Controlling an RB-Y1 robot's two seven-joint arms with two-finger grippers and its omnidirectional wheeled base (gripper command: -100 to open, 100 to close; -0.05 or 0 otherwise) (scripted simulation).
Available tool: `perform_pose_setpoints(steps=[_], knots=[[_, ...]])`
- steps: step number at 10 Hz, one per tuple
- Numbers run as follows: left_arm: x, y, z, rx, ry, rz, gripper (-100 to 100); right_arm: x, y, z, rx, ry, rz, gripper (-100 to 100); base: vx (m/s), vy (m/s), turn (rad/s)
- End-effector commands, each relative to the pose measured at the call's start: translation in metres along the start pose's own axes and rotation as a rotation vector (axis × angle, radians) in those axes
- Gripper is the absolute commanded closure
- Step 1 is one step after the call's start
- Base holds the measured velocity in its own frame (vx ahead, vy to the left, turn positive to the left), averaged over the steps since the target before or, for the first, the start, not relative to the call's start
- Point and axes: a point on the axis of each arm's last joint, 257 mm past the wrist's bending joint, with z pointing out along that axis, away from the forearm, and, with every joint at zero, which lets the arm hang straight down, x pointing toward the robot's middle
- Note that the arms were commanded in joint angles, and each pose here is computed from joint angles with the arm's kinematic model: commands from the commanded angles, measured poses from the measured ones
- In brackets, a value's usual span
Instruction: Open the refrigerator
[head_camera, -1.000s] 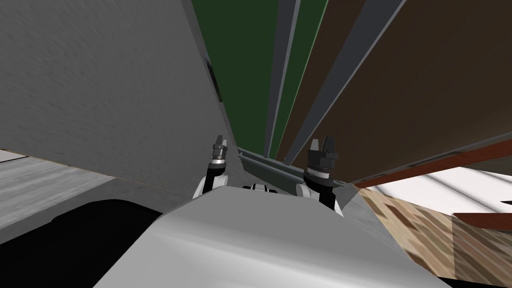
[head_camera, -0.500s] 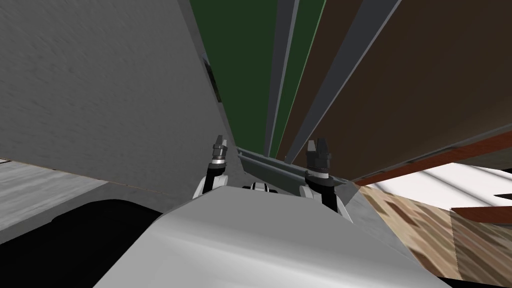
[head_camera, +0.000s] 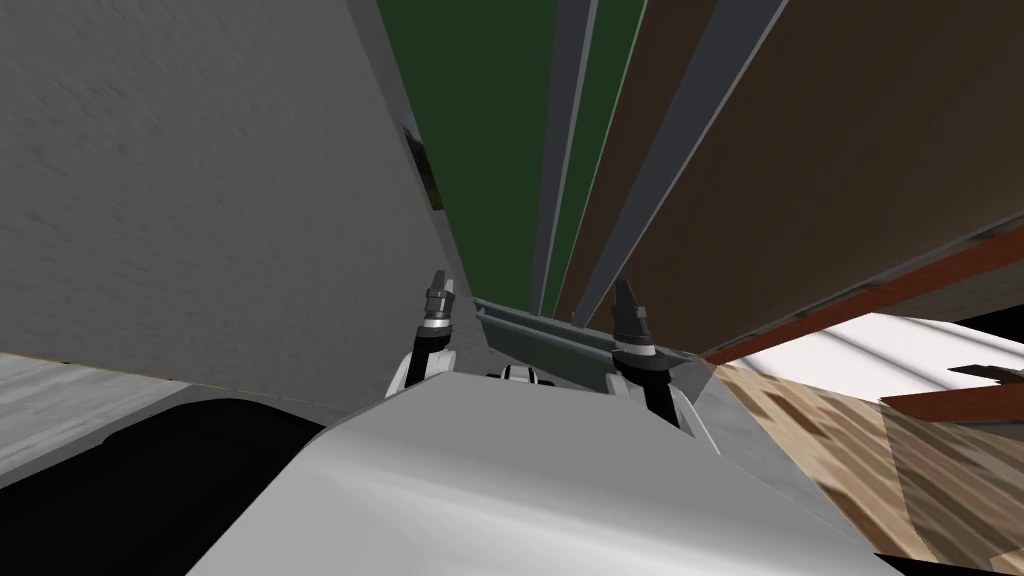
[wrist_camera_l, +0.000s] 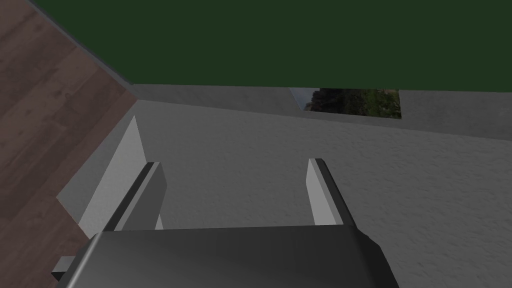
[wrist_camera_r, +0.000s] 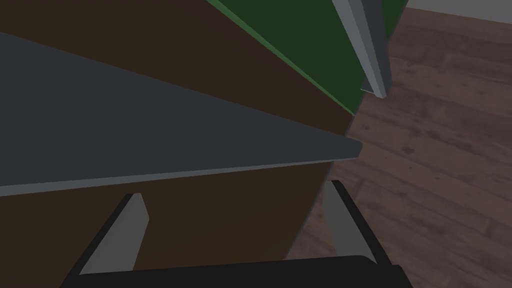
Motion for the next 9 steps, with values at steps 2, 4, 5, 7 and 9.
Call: perform_pose_setpoints(steps=[2,4,5,7,9], knots=[[0.000,0.000,0.000,0.000,0.000,0.000,0,0.021,-0.025,-0.013,0.062,0.096,-0.179,-100,0.005,0.104,-0.071],[0.000,0.000,0.000,0.000,0.000,0.000,0,0.027,-0.039,-0.020,0.088,0.139,-0.290,-100,0.044,0.142,-0.074],[0.000,0.000,0.000,0.000,0.000,0.000,0,0.030,-0.046,-0.024,0.101,0.161,-0.346,-100,0.007,0.151,-0.056],[0.000,0.000,0.000,0.000,0.000,0.000,0,0.036,-0.062,-0.033,0.127,0.209,-0.460,-100,0.032,0.154,-0.046],[0.000,0.000,0.000,0.000,0.000,0.000,0,0.041,-0.078,-0.043,0.152,0.262,-0.575,-100,0.064,0.138,-0.033]])
